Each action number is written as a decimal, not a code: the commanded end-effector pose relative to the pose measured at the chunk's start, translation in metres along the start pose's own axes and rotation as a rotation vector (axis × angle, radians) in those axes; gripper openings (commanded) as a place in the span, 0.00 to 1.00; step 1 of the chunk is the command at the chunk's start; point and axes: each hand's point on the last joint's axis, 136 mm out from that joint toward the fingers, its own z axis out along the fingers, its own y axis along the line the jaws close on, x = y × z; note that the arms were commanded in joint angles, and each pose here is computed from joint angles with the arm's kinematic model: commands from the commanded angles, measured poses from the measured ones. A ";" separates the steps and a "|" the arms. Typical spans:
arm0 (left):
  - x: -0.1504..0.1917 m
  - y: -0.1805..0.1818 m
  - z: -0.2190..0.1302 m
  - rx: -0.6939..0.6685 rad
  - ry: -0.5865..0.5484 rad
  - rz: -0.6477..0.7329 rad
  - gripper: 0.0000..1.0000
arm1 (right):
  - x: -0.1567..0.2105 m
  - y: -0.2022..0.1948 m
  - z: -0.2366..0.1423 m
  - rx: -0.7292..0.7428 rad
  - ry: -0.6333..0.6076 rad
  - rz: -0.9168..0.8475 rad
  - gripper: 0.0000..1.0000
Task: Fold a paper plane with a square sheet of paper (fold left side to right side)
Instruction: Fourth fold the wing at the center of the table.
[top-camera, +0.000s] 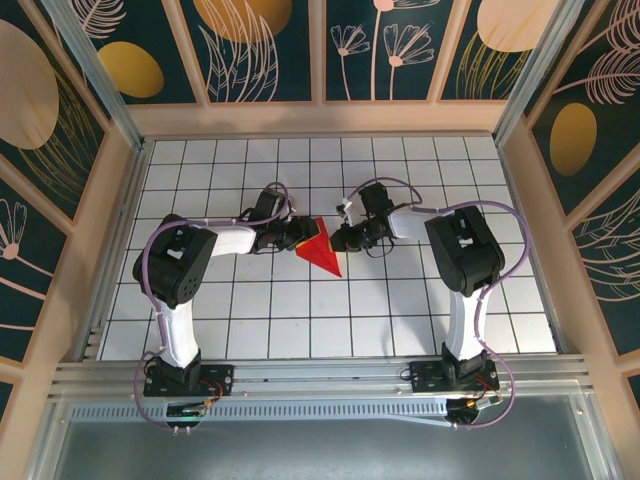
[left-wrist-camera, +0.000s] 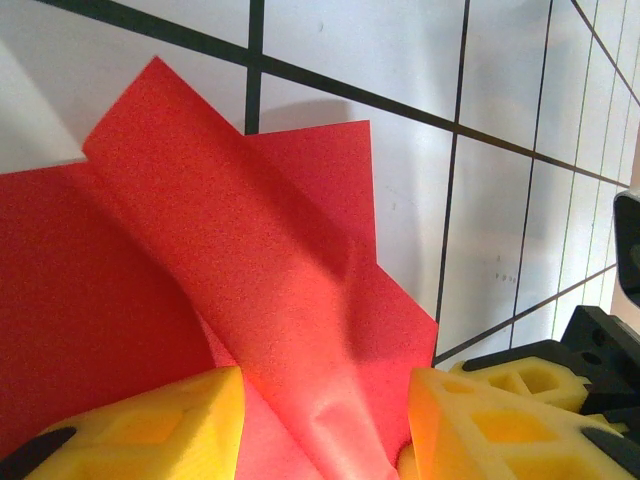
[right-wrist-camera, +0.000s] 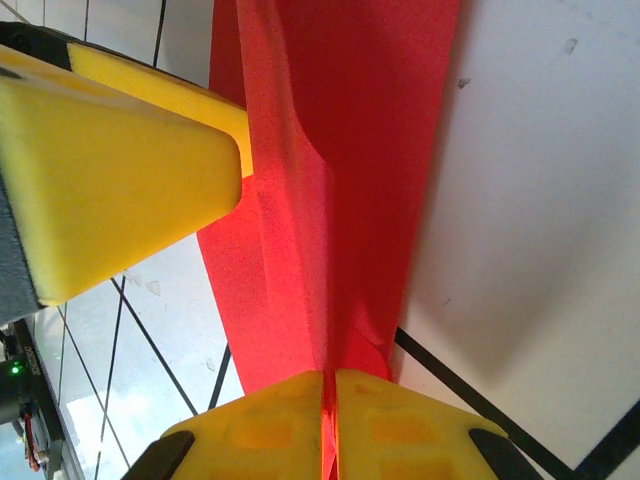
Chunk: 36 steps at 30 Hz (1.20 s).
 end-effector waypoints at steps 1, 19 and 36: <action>0.005 0.016 0.004 -0.064 0.016 -0.005 0.47 | -0.003 -0.003 0.004 0.019 0.006 -0.016 0.11; 0.006 0.016 0.004 -0.064 0.014 -0.007 0.47 | 0.001 -0.007 0.012 0.033 0.027 -0.012 0.11; -0.004 0.000 -0.004 -0.035 -0.021 0.018 0.48 | 0.019 -0.023 0.021 0.088 0.080 0.016 0.12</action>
